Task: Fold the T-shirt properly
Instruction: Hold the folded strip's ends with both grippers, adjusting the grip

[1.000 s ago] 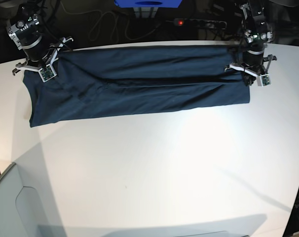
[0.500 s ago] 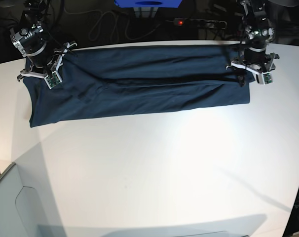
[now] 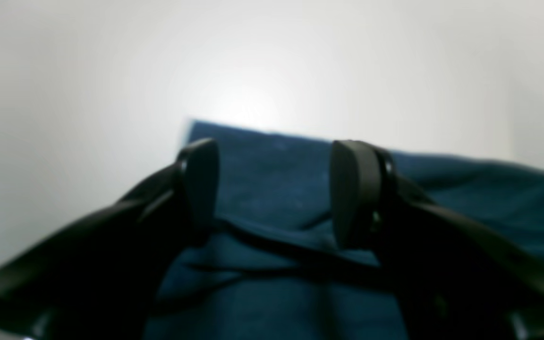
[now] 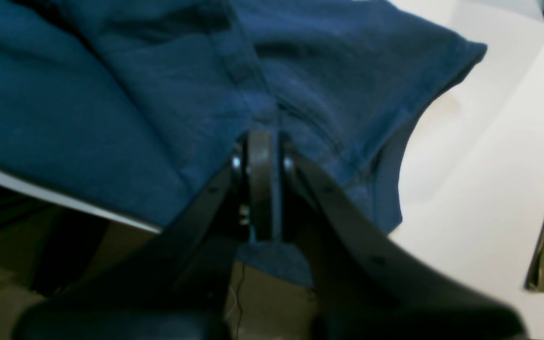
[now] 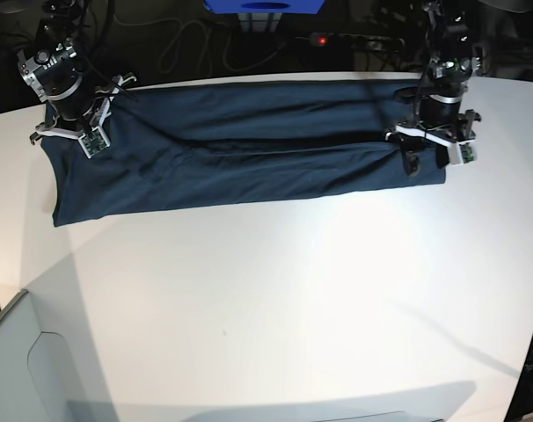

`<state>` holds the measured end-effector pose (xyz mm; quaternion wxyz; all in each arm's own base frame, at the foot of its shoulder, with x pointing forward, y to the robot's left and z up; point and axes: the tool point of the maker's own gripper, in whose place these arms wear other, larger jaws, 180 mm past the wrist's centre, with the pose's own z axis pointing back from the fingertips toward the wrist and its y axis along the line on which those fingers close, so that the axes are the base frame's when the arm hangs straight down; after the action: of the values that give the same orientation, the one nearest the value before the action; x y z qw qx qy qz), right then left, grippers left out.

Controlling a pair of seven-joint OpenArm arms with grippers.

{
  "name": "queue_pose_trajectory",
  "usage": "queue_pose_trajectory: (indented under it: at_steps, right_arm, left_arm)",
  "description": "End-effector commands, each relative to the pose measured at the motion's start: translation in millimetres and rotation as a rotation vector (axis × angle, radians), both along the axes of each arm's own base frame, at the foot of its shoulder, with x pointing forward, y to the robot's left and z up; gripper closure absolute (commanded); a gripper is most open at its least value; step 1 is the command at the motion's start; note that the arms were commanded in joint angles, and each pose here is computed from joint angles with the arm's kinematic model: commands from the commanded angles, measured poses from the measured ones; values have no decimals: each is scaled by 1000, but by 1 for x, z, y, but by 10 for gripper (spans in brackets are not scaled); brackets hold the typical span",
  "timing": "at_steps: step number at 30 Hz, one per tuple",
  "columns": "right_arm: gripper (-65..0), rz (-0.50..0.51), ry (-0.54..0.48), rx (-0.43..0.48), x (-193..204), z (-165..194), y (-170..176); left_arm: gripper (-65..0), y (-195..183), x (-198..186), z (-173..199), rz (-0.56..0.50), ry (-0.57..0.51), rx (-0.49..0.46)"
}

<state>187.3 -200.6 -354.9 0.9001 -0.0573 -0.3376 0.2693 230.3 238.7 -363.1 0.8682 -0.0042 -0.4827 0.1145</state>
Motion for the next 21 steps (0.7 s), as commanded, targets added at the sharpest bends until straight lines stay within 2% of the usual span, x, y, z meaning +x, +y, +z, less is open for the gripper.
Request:
queue_pose_trajectory:
  at_steps: [1, 5, 14, 21]
  right_arm:
    - [-6, 23, -24, -2, 3, 7, 1]
    - [-6, 23, -24, -2, 3, 7, 1]
    - [-6, 23, -24, -2, 3, 7, 1]
    - [-6, 10, -12, 9, 6, 0, -1]
  left_arm:
    - [-357, 4, 0, -1, 6, -5, 7]
    - [-357, 2, -9, -18, 11, 41, -10]
    - [-357, 7, -56, -37, 11, 154, 0]
    - [-357, -2, -61, -6, -37, 109, 34]
